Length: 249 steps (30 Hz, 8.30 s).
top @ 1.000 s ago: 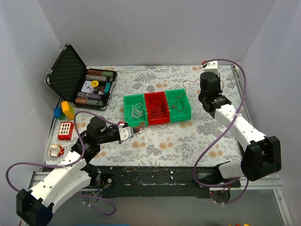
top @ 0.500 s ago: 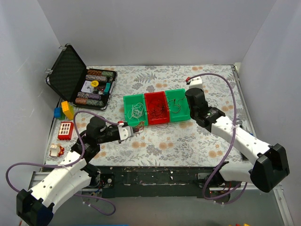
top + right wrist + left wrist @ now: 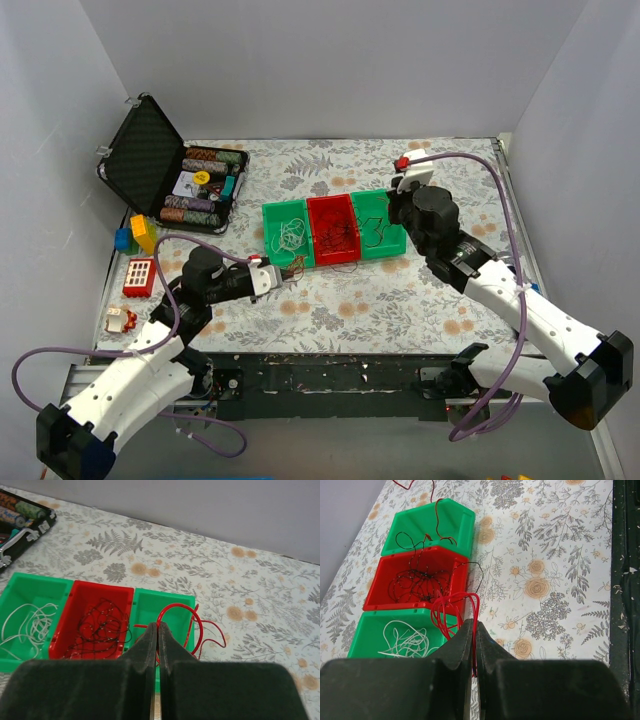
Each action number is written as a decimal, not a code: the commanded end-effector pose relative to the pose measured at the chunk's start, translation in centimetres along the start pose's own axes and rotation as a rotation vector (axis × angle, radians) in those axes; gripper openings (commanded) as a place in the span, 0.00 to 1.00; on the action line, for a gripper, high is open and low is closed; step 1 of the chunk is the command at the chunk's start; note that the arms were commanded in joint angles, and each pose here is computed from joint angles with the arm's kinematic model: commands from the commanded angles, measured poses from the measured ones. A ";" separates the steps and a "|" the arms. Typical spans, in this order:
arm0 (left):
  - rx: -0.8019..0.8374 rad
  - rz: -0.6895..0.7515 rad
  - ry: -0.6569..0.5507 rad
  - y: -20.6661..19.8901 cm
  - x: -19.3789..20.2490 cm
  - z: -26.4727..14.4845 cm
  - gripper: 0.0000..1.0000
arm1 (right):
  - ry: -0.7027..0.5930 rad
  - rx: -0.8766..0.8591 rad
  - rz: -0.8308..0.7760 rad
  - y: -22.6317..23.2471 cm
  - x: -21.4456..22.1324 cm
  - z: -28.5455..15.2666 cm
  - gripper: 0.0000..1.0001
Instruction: Untangle the cables
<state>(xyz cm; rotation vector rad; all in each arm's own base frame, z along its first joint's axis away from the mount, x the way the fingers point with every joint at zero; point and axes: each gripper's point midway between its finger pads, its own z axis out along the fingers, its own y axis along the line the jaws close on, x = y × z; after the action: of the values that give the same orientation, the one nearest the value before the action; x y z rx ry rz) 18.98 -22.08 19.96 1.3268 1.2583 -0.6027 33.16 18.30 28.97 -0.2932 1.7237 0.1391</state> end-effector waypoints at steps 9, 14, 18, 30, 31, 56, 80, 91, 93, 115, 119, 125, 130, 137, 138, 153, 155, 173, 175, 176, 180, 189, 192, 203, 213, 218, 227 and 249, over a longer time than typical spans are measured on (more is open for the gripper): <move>-0.014 0.017 -0.047 0.7 -1.6 -0.4 0.01 | -0.092 -0.488 0.111 8.3 -1.9 -2.8 0.01; -0.021 0.020 -0.049 1.0 -1.9 -0.4 0.01 | -0.126 -0.358 0.061 5.9 -5.9 -1.1 0.01; -0.030 0.016 -0.052 1.1 -1.9 -0.6 0.01 | -0.028 -0.307 0.034 4.8 -2.4 0.8 0.01; -0.024 0.014 -0.051 1.1 -1.8 -0.6 0.01 | 0.366 -0.032 -0.002 0.3 11.4 4.5 0.01; -0.024 0.013 -0.053 1.1 -1.8 -0.6 0.01 | 0.397 -0.014 -0.007 0.1 12.1 4.9 0.01; -0.019 -0.002 -0.036 0.7 -1.3 -0.8 0.00 | 0.440 -0.055 0.068 3.1 17.2 11.7 0.21; -0.007 0.000 -0.025 0.6 -1.3 -0.8 0.00 | 0.367 -0.046 0.936 -8.7 13.9 7.6 0.81; 0.000 0.003 -0.031 0.9 -1.5 -0.5 0.00 | 0.418 -0.125 1.123 -6.3 16.2 7.8 0.71; 0.000 0.003 -0.031 1.0 -1.6 -0.4 0.00 | 0.429 -0.128 1.134 -6.1 16.7 7.8 0.66; 0.003 0.002 -0.032 1.0 -1.8 -0.6 0.00 | 0.432 -0.106 1.167 -6.7 17.0 10.3 0.43; 0.006 0.000 -0.031 0.9 -1.9 -0.6 0.00 | 0.405 -0.104 1.169 -6.9 16.5 10.8 0.42; 0.004 0.004 -0.031 0.8 -1.9 -0.7 0.00 | 0.402 -0.110 1.177 -6.6 16.3 11.6 0.38; 0.002 0.002 -0.027 0.7 -1.7 -0.8 0.00 | 0.401 -0.105 1.159 -6.3 16.4 12.1 0.30; 0.002 0.003 -0.024 0.6 -1.7 -0.9 0.00 | 0.344 -0.092 1.084 -6.5 14.8 12.4 0.03; 0.002 0.004 -0.025 0.6 -1.7 -0.9 0.00 | 0.329 -0.088 1.063 -6.6 14.2 12.4 0.01; -0.001 0.004 -0.027 0.3 -1.5 -1.1 0.00 | 0.140 -0.177 0.640 -2.1 6.6 10.6 0.01; -0.001 0.003 -0.030 0.3 -1.5 -1.2 0.00 | 0.153 -0.227 0.604 -0.3 6.8 10.2 0.01; 0.137 -0.010 -0.164 -1.2 -4.7 -0.5 0.00 | -0.337 -1.062 -0.126 14.0 2.2 -9.8 0.72; 0.164 0.007 -0.175 -1.4 -5.1 -0.5 0.00 | -0.337 -1.097 -0.179 15.0 2.0 -10.0 0.73; 0.175 0.010 -0.178 -1.5 -5.1 -0.5 0.00 | -0.356 -1.109 -0.202 15.5 1.6 -10.2 0.73; 0.210 0.028 -0.189 -1.8 -5.8 -0.6 0.00 | -0.369 -1.160 -0.269 17.3 0.8 -10.7 0.79; 0.221 0.049 -0.199 -1.5 -6.5 -0.6 0.00 | -0.304 -1.310 -0.314 20.5 1.6 -11.8 0.80; 0.210 0.052 -0.192 -1.3 -6.5 -0.6 0.00 | -0.272 -1.356 -0.311 21.2 2.1 -12.2 0.74; 0.175 0.050 -0.202 -0.5 -7.2 -0.6 0.00 | -0.165 -1.313 -0.303 22.6 3.0 -10.3 0.21; -0.246 -0.086 -0.170 7.1 -8.4 -1.7 0.92 | -0.147 -0.955 -0.297 16.8 1.7 -4.8 0.01; -0.444 -0.197 -0.193 10.2 -8.7 -3.2 0.98 | -0.075 -0.624 -0.261 8.9 2.1 0.9 0.01; -0.546 -0.367 -0.204 11.2 -7.5 -4.0 0.98 | 0.069 -0.226 -0.194 0.3 6.4 8.9 0.01; -0.480 -0.322 -0.177 9.8 -6.3 -3.3 0.98 | -0.240 -0.435 -0.038 2.5 -5.0 6.2 0.01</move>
<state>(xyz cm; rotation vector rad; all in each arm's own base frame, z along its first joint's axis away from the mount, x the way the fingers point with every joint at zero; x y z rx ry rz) 25.19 -18.69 29.82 0.6463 1.4008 -0.5730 40.14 21.11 22.60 -0.5938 1.7057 0.3885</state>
